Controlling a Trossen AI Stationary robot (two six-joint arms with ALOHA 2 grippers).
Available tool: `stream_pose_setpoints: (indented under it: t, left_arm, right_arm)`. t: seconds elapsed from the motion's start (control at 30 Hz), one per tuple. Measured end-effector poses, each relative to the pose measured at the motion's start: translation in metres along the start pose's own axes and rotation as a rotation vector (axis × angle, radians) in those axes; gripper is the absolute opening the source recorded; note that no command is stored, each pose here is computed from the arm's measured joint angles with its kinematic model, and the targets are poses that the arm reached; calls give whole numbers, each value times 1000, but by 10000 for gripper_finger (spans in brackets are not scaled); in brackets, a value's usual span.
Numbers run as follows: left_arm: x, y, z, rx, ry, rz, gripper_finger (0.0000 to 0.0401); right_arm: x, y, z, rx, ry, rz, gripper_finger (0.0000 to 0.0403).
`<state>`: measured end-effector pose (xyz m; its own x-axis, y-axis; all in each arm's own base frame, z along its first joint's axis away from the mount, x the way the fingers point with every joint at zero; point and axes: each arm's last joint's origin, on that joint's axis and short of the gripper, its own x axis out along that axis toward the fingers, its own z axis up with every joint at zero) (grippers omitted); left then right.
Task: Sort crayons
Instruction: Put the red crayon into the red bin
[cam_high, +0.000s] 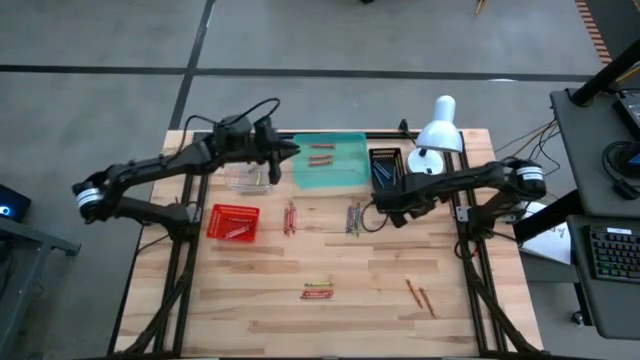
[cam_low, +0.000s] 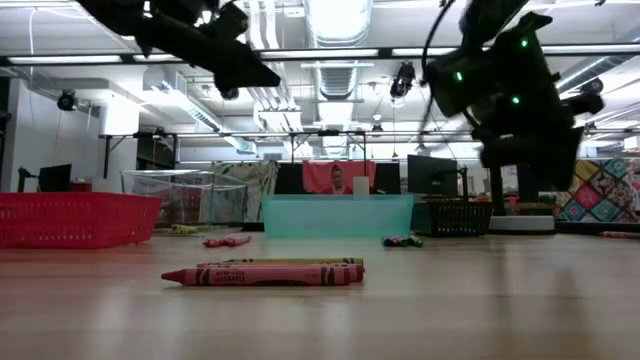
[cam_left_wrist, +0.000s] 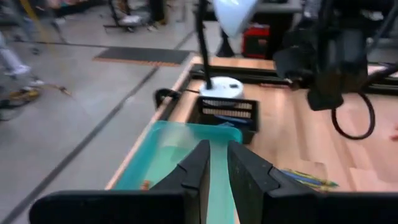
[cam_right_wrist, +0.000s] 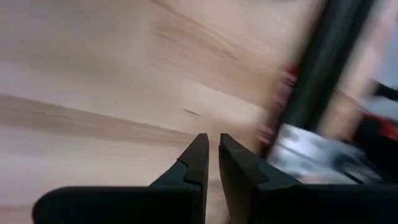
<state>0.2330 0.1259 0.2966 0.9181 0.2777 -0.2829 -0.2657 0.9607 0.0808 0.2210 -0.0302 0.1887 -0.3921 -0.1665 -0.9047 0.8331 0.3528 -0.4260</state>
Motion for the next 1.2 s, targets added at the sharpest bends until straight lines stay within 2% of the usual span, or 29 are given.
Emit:
stream_pose_setpoints:
  t: [0.13, 0.27, 0.4, 0.53, 0.7, 0.9, 1.07, 1.2]
  left_arm:
    - [-14, -1, -2, 10, -12, 81, 38]
    - [-25, -3, 0, 34, -36, 108, 38]
    - [-33, -4, 2, 41, -57, 114, 38]
    - [-36, -4, 3, 62, -68, 117, 38]
    - [-35, -4, 3, 69, -66, 118, 39]
    - [-35, -4, 3, 69, -65, 118, 39]
    - [-35, -4, 3, 69, -64, 118, 39]
    - [-35, -4, 3, 69, -64, 118, 39]
  right_arm:
    - [9, 0, -1, -36, 63, -137, 27]
    - [15, 3, -1, -128, 76, -172, 27]
    - [24, 2, -2, -166, 76, -220, 27]
    - [33, -4, 0, -148, 77, -263, 27]
    - [44, -12, 1, -42, 96, -292, 27]
    - [56, -9, -1, 64, 82, -253, 27]
    - [57, -1, -3, 29, 122, -160, 27]
    - [56, 3, 1, 27, 90, -113, 27]
